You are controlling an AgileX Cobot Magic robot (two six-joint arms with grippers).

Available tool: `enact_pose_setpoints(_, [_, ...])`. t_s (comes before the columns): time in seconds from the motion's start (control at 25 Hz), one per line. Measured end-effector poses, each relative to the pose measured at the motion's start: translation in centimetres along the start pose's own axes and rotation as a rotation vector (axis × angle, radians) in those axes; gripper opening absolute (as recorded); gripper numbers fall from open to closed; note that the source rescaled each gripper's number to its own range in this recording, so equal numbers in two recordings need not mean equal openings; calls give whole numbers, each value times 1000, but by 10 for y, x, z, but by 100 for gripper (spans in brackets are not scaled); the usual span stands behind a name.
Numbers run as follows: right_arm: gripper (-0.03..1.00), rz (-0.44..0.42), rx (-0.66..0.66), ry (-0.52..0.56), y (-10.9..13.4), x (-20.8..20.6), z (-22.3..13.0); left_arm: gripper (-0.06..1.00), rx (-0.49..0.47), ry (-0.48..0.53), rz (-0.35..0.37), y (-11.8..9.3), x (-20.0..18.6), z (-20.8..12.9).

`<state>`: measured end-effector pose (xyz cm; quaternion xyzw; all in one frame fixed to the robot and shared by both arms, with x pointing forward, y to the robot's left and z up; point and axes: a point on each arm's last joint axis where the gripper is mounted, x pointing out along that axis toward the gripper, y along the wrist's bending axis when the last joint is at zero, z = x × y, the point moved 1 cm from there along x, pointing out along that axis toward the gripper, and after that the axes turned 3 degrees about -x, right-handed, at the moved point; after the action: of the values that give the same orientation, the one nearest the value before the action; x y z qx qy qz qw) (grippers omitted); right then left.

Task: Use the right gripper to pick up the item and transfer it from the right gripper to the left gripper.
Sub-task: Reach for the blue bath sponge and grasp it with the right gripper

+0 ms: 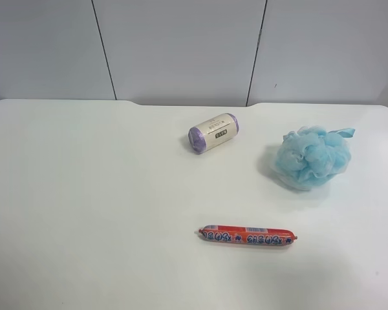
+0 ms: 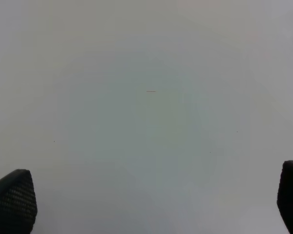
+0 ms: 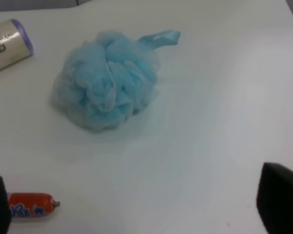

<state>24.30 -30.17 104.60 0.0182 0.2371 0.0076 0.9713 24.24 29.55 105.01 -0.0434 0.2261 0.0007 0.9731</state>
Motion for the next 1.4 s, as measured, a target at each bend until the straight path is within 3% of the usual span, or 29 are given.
enact_pose_setpoints(0.2, [100, 30, 18, 46, 4, 2, 5, 100, 0, 0, 0, 0, 0, 0])
enact_pose_setpoints(0.4, [100, 38, 3, 157, 9, 11, 59, 100, 0, 0, 0, 0, 0, 0])
enact_pose_setpoints(0.6, [100, 35, -43, 309, 14, 57, 124, 100, 0, 0, 0, 0, 0, 0])
enact_pose_setpoints(0.76, [100, 44, -108, 469, 18, 118, 151, 100, 0, 0, 0, 0, 0, 0])
enact_pose_setpoints(1.0, [100, 68, -173, 710, 21, 214, 146, 100, -1, 0, 0, 0, 0, 0])
enact_pose_setpoints(1.2, [100, 72, -175, 806, 22, 279, 121, 100, 0, 0, 0, 0, 0, 0])
enact_pose_setpoints(1.4, [100, 72, -176, 836, 22, 323, 94, 100, 0, 0, 0, 0, 0, 0])
